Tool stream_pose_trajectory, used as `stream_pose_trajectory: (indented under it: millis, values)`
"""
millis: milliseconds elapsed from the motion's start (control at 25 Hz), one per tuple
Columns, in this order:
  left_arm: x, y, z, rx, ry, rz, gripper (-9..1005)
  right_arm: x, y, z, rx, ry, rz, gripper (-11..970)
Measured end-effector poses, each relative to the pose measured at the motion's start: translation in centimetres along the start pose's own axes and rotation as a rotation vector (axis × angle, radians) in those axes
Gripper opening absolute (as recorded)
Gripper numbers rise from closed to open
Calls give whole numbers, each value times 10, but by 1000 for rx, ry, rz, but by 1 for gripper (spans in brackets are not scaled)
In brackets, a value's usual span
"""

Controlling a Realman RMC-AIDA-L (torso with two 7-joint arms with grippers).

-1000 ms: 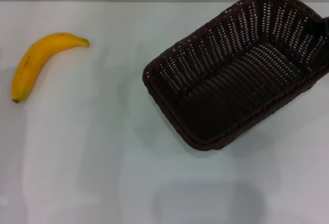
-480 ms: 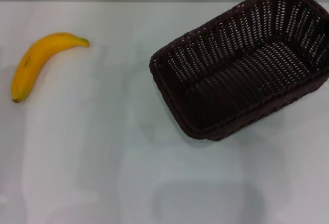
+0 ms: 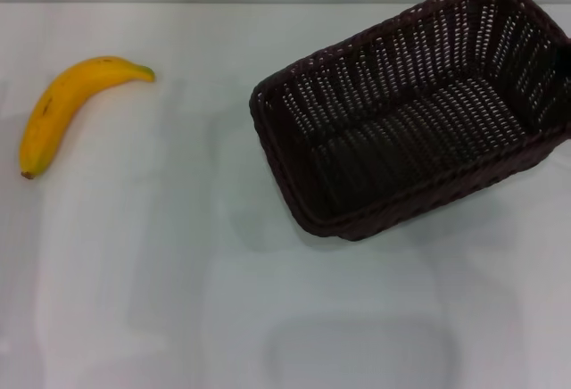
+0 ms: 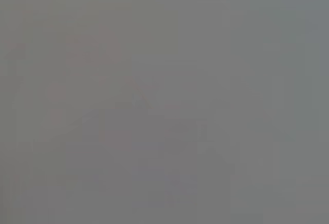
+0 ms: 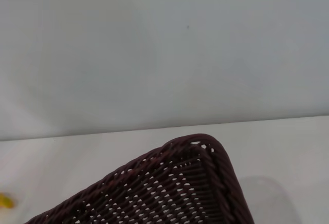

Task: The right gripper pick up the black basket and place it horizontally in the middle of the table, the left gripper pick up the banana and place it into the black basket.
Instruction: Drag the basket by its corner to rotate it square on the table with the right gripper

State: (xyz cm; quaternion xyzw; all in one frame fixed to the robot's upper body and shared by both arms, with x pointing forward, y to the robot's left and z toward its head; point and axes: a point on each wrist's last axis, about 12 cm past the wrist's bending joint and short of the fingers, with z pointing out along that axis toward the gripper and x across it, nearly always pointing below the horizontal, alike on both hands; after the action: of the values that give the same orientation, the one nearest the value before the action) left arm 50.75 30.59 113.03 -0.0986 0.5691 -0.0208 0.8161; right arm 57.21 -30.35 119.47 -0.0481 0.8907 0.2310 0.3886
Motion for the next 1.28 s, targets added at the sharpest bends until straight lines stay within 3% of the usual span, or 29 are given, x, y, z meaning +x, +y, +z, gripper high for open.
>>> stream_pose_trajectory:
  millis: [280,760,1280]
  values:
    - [-2,0,-1,21,-3,-21,660,13,8,6,-27,-23,35,181]
    - [-4,7,-1,24,-3,-43,865,29,24,21,-63,-111,78,184]
    - [-5,14,-4,4,-1,-36,884,52,14,23,-20,-151,141,187]
